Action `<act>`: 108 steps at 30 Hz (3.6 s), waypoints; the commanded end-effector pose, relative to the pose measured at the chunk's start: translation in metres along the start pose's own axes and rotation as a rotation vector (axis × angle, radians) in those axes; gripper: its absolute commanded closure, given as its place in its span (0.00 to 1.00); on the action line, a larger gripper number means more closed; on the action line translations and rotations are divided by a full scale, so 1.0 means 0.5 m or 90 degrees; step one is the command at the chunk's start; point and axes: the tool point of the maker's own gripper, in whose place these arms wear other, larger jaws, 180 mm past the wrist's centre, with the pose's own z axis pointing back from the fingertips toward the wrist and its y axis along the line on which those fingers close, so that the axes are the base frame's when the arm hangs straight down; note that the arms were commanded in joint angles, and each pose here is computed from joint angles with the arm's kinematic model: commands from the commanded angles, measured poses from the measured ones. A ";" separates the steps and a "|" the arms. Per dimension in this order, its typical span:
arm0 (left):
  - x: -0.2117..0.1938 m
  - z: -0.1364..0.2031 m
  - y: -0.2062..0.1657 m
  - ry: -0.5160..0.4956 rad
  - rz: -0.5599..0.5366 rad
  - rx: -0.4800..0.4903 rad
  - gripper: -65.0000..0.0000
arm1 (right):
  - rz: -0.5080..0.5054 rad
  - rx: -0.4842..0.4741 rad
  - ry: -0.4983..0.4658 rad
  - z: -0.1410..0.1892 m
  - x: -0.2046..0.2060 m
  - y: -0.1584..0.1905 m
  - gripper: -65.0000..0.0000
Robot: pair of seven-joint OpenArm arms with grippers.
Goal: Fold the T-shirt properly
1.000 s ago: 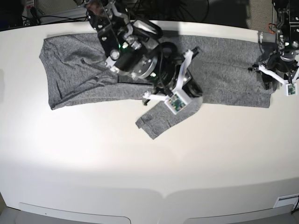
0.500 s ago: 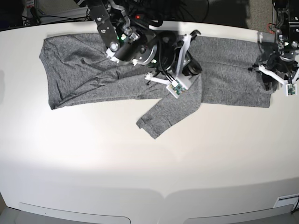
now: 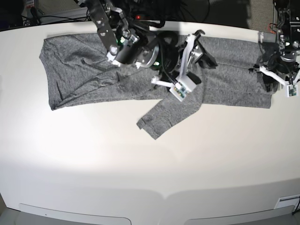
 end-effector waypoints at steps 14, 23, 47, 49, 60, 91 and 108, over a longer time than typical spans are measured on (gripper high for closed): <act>0.175 0.065 -0.349 -0.149 -0.082 -0.236 0.39 | 0.008 -0.364 0.075 0.215 -0.033 -0.351 0.44; 0.207 0.063 -0.624 -0.168 -0.088 -0.349 0.39 | -0.071 -0.525 0.119 0.444 -0.123 -0.468 0.44; 0.157 -0.082 -0.760 -0.031 -0.188 -0.381 0.78 | -0.136 -0.622 0.101 0.574 -0.159 -0.498 0.44; 0.158 -0.082 -0.760 -0.032 -0.187 -0.381 0.86 | -0.136 -0.622 0.101 0.574 -0.159 -0.498 0.44; 0.215 -0.059 -0.744 -0.030 -0.138 -0.354 1.00 | -0.126 -0.624 0.082 0.574 -0.148 -0.501 0.44; 0.048 0.119 -0.012 -0.033 -0.046 0.217 1.00 | -0.139 -0.582 0.026 0.552 -0.122 -0.491 0.44; 0.041 0.126 0.033 -0.021 -0.014 0.246 0.60 | -0.123 -0.557 0.063 0.542 -0.135 -0.480 0.44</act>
